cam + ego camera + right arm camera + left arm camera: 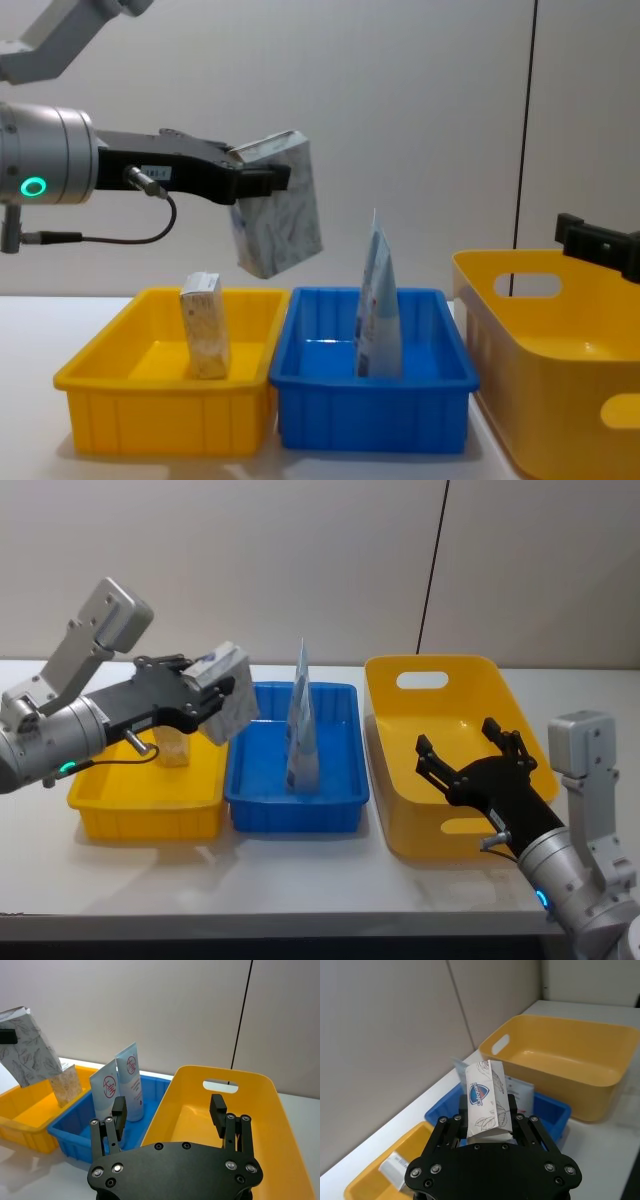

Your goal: Bimanual collaborative sorting of washing and personal care products

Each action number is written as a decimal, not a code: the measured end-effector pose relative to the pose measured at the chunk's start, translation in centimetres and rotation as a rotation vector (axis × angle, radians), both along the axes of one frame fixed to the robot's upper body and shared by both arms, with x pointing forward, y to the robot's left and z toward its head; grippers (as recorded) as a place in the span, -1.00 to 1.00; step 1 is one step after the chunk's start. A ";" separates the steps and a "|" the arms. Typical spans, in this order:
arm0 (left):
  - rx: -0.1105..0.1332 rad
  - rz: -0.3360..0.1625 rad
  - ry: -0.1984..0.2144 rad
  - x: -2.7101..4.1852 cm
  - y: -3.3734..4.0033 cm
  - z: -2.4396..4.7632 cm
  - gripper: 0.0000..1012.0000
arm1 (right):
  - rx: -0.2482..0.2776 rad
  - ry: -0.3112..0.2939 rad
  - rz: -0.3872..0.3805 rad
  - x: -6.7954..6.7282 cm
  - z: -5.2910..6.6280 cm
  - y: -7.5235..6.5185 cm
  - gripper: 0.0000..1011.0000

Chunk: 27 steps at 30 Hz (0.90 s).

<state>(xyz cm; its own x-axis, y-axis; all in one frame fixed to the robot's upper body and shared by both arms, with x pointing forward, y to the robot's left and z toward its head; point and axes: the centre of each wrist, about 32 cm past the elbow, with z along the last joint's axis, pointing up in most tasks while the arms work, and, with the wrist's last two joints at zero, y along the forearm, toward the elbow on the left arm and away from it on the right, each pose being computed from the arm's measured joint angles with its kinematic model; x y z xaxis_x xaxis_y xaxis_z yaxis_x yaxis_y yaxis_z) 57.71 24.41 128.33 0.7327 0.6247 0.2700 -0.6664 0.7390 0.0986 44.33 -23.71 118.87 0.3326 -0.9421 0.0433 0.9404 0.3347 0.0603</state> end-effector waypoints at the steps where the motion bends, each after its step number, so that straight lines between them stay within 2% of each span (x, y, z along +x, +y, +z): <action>1: 0.003 -0.023 -0.002 0.04 0.04 0.14 -0.28 | 0.000 0.000 0.000 0.0 0.0 0.0 0.98; 7: 0.011 -0.111 -0.004 0.15 -0.02 0.52 -0.28 | 0.000 0.000 0.000 0.0 0.0 0.0 0.98; 13: 0.022 -0.225 -0.002 0.42 -0.20 0.82 -0.28 | 0.000 0.000 0.000 0.0 0.0 0.0 0.98; 21: 0.037 -0.352 0.008 0.83 -0.57 0.89 -0.28 | 0.000 0.000 0.000 0.0 0.0 0.0 0.98; 27: 0.051 -0.448 0.023 1.21 -1.03 0.68 -0.28 | 0.000 0.000 0.000 0.0 0.0 0.0 0.98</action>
